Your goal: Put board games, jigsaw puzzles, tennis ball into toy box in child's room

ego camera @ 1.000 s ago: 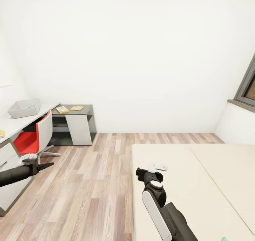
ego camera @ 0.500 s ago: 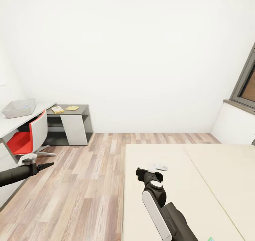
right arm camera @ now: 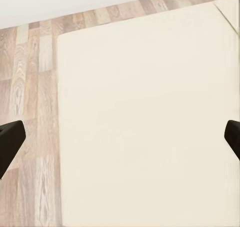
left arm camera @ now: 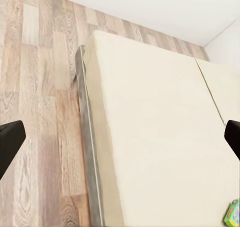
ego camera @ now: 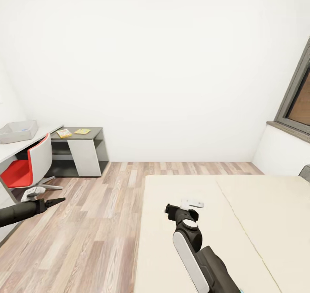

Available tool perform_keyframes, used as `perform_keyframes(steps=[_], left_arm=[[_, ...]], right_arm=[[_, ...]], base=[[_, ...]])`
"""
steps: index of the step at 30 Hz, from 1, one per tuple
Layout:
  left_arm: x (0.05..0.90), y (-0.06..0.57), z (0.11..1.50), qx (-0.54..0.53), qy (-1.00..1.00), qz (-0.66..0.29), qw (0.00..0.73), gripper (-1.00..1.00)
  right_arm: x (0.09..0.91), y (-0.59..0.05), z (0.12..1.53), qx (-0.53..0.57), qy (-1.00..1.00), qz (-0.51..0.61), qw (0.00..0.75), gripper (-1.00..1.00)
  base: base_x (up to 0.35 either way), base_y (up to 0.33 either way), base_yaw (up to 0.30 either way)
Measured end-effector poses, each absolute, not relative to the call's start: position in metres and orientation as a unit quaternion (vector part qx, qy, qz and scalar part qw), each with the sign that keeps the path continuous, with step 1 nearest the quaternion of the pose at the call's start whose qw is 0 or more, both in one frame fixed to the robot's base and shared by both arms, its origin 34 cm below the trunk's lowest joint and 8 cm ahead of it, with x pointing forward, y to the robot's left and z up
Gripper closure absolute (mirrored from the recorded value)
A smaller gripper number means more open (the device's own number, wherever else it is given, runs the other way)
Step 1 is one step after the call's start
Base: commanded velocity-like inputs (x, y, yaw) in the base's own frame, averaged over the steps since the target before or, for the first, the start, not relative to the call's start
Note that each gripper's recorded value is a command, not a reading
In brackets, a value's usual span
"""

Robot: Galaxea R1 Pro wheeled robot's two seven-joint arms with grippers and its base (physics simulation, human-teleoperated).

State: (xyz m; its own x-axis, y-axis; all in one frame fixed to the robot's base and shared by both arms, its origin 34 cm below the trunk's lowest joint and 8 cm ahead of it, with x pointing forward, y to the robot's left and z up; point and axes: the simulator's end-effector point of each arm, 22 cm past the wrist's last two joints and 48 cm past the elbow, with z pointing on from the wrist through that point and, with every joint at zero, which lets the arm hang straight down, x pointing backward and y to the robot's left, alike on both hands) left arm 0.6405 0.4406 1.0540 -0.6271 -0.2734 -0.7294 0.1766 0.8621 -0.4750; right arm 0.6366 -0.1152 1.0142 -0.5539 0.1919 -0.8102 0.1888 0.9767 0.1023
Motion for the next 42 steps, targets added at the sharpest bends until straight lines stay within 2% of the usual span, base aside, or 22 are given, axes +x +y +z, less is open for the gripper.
perform_keyframes(steps=[42], left_arm=[[0.6405,0.4407,1.0541,-0.028,0.863,-0.261,0.431,-1.0]], right_arm=[[0.6359,-0.1128,1.0141,0.109,0.882,0.005,0.458,-1.0]], base=[[0.0,-0.239,0.0]])
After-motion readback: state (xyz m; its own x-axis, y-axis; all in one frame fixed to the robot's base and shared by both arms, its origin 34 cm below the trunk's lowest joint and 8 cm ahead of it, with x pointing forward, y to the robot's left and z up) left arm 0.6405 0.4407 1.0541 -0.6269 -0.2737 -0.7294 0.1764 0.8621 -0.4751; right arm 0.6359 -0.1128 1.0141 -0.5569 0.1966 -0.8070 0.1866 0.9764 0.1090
